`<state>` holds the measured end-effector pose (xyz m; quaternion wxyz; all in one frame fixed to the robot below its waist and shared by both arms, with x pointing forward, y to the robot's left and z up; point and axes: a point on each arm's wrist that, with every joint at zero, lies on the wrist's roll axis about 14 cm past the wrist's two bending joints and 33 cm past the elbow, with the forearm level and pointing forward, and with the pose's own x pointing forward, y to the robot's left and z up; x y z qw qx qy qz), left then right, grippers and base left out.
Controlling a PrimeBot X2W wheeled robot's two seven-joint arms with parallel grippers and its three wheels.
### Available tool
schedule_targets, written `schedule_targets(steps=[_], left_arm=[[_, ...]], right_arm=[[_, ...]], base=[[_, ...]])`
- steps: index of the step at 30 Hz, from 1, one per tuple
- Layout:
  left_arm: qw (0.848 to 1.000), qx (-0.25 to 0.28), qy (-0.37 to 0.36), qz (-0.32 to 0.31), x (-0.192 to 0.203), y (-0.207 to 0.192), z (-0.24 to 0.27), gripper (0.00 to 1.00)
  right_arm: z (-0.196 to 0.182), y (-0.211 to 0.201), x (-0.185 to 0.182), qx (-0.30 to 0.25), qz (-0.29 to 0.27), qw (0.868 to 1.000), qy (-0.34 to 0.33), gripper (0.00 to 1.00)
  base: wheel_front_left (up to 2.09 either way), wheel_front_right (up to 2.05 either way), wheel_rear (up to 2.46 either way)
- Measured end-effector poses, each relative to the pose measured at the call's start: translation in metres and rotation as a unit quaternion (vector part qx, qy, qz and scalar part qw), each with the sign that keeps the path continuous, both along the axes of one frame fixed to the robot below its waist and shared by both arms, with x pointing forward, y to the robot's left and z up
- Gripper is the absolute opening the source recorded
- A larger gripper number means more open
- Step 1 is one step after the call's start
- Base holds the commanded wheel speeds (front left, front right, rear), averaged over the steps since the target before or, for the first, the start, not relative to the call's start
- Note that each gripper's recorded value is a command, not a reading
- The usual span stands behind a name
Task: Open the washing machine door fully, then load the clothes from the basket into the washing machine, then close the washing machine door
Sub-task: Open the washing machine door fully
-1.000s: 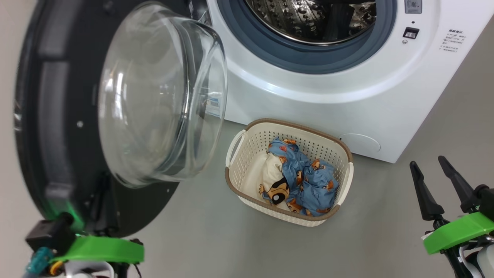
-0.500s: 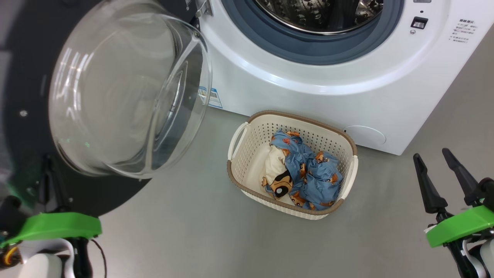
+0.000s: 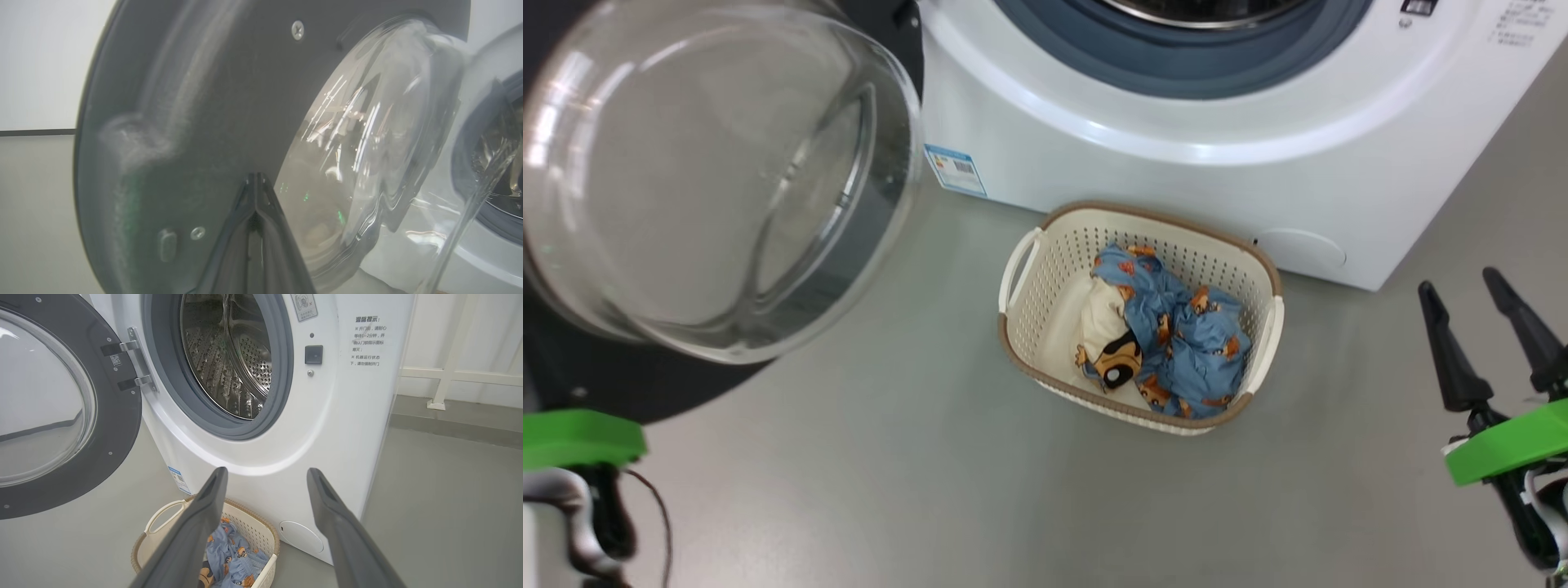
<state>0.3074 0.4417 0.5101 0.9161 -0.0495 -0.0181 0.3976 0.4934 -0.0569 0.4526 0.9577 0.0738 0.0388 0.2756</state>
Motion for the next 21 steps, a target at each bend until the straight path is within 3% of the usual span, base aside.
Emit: schedule_targets(steps=[21], left_arm=[[0.997,0.017,0.04,0.068,0.028,0.062,-0.008,0.0]], right_arm=[[-0.042,-0.012,0.038,-0.01,-0.003,1.0,0.016,1.0]], base=[[0.0,0.0,0.0]])
